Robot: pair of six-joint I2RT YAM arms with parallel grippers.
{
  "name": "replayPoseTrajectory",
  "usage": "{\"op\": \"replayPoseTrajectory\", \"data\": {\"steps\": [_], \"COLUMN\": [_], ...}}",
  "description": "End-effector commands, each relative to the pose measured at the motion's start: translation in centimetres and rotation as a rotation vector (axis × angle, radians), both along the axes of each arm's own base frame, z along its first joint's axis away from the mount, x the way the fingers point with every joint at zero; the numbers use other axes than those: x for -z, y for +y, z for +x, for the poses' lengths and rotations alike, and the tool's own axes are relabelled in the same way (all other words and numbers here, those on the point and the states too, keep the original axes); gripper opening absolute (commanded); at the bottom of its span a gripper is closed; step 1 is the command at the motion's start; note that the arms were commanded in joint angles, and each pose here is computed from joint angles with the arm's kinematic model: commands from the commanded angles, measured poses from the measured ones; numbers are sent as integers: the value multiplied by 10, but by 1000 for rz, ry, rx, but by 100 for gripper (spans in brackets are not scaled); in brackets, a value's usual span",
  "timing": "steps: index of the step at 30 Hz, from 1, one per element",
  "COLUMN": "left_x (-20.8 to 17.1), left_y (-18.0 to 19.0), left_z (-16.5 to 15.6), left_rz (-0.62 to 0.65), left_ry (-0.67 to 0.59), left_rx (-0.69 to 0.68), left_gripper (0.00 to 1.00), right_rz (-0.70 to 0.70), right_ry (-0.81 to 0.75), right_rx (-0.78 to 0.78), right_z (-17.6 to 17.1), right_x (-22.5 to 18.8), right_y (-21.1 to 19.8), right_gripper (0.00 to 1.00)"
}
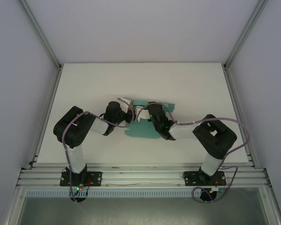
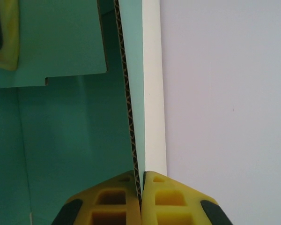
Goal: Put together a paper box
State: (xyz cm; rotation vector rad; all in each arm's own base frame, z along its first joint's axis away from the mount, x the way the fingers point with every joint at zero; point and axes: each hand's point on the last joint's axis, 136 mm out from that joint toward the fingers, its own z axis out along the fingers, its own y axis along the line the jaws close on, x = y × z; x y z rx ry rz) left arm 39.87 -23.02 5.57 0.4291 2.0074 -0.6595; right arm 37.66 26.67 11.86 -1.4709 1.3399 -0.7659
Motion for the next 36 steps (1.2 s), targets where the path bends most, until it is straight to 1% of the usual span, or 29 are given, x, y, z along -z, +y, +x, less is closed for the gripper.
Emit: {"op": "replayPoseTrajectory", "data": {"steps": [1, 4, 6, 7, 9, 12, 14, 15, 16, 19, 20, 22, 23, 25, 26, 27, 28, 29, 30, 33, 36], "left_x": [-42, -46, -47, -48, -48, -40, -40, -39, -27, -21, -20, -17, -15, -11, -9, -7, -6, -2, -9, -18, -28], "left_y": [-13, -18, -19, -20, -18, -17, -16, -15, -15, -17, -16, -15, -15, -15, -15, -14, -13, -11, -10, -6, -1], "left_z": [30, 34, 37, 38, 42, 41, 42, 42, 42, 45, 46, 43, 40, 35, 33, 31, 28, 26, 24, 18, 14], "left_rz": [-70, -79, -84, -86, -92, -66, -31, -16, 5, 46, 55, 57, 53, 51, 53, 56, 61, 59, 45, 9, -69], "left_ry": [-125, -127, -121, -122, -104, -73, -104, -105, -81, -58, -58, -54, -53, -44, -31, -22, -14, -3, -14, 7, 47], "left_rx": [-42, -52, -71, -74, -111, -142, -176, -189, -200, -220, -234, -229, -224, -207, -207, -203, -202, -210, -207, -214, -198], "left_gripper": [39, 36, 27, 26, 19, 17, 16, 12, 10, 2, 0, 0, 0, 0, 0, 0, 0, 0, 0, 0, 0], "right_rz": [-64, -62, -43, -40, -27, 2, 26, 35, 38, 58, 77, 119, 150, 205, 241, 270, 302, 335, 383, 543, 690], "right_ry": [236, 254, 258, 269, 285, 275, 285, 295, 302, 307, 308, 298, 292, 283, 277, 266, 254, 240, 227, 221, 303], "right_rx": [-122, -118, -106, -100, -81, -70, -57, -60, -60, -49, -40, -12, 7, 45, 66, 85, 108, 138, 169, 270, 343], "right_z": [-35, -35, -34, -33, -32, -29, -27, -29, -29, -28, -27, -23, -21, -16, -14, -12, -9, -7, -5, -5, -19], "right_x": [64, 66, 65, 65, 65, 60, 56, 55, 55, 53, 50, 41, 34, 19, 10, 2, -8, -17, -28, -57, -69], "right_y": [16, 16, 17, 16, 15, 15, 15, 16, 16, 17, 18, 16, 14, 9, 5, 1, -5, -12, -17, -40, -62], "right_gripper": [0, 0, 0, 0, 0, 0, 0, 0, 0, 0, 0, 4, 9, 25, 36, 55, 71, 94, 100, 100, 100]}}
